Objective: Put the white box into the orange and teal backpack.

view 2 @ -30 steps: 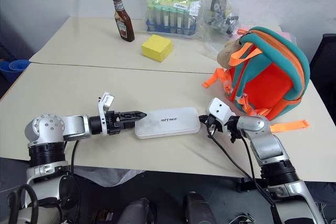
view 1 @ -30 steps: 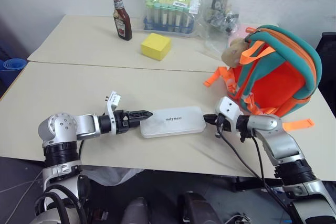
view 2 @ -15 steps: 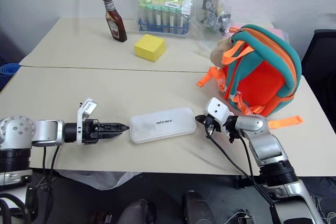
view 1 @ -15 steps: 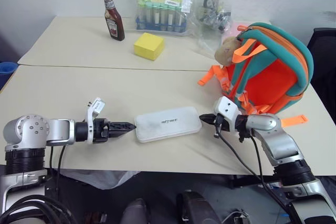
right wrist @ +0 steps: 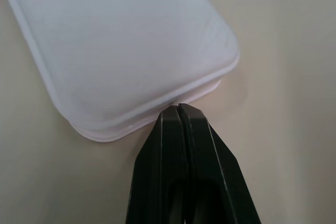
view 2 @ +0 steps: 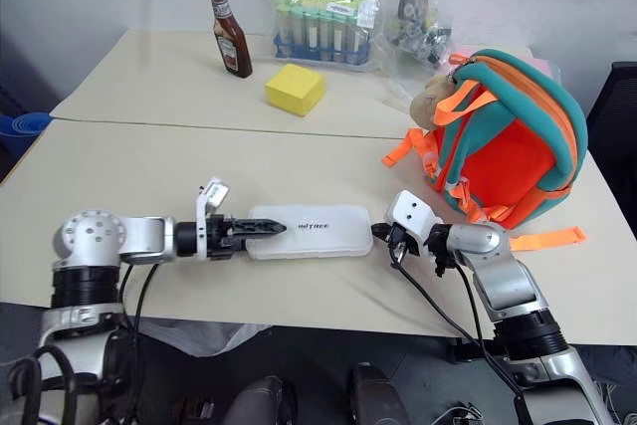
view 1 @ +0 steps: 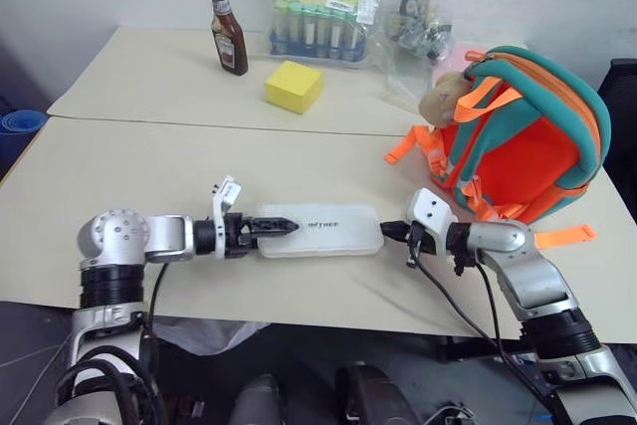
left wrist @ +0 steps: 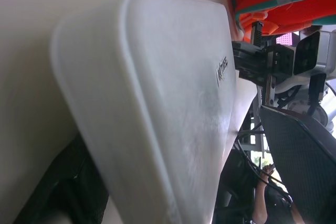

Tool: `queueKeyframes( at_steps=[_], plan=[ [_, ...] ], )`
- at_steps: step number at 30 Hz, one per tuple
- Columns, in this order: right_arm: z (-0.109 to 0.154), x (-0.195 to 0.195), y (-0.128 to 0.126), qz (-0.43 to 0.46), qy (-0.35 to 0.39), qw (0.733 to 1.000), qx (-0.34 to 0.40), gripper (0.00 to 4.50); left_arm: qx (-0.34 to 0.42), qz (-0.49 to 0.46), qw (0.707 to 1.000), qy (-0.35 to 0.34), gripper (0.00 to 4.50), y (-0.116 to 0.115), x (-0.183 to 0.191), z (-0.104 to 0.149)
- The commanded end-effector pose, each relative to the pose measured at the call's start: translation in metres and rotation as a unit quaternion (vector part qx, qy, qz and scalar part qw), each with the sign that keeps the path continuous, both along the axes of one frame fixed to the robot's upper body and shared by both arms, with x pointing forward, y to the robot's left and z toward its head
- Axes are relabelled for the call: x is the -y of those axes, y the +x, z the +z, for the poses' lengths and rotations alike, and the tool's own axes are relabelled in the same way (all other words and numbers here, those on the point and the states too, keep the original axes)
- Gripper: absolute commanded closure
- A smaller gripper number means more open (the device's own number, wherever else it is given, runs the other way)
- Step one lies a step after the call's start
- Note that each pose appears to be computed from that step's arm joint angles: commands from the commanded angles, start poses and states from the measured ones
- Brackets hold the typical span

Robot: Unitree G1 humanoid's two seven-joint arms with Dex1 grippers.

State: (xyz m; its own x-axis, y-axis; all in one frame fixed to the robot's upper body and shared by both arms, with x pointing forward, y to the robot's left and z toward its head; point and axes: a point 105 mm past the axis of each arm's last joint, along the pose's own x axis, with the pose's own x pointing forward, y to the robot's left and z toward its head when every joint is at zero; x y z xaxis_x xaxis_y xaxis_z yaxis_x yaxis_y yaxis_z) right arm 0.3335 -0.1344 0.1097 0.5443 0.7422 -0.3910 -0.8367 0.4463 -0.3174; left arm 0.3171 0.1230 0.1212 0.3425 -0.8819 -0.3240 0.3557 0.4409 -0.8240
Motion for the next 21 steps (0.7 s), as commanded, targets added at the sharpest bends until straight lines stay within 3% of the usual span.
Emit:
queueKeyframes(
  at_steps=[1, 4, 7, 15, 21],
  plan=[
    [0.011, -0.002, -0.001, 0.009, 0.006, 1.0, 0.018, 4.5, -0.002, -0.011, 1.0, -0.008, 0.22, -0.001, 0.006, 0.003],
    [0.01, -0.002, 0.0, 0.008, 0.006, 1.0, 0.017, 4.5, 0.003, -0.009, 1.0, -0.018, 0.22, 0.001, 0.006, 0.009],
    [0.009, -0.002, 0.0, 0.006, 0.007, 1.0, 0.017, 4.5, 0.015, -0.013, 0.999, -0.031, 0.8, 0.0, 0.002, 0.017],
    [0.006, 0.003, -0.001, -0.009, 0.012, 1.0, 0.01, 4.5, 0.044, -0.044, 0.996, -0.066, 3.12, -0.01, 0.004, 0.035],
    [0.008, 0.029, -0.008, -0.063, 0.028, 0.998, -0.011, 4.5, 0.054, -0.055, 0.993, -0.093, 3.15, -0.013, 0.025, 0.037]
  ],
)
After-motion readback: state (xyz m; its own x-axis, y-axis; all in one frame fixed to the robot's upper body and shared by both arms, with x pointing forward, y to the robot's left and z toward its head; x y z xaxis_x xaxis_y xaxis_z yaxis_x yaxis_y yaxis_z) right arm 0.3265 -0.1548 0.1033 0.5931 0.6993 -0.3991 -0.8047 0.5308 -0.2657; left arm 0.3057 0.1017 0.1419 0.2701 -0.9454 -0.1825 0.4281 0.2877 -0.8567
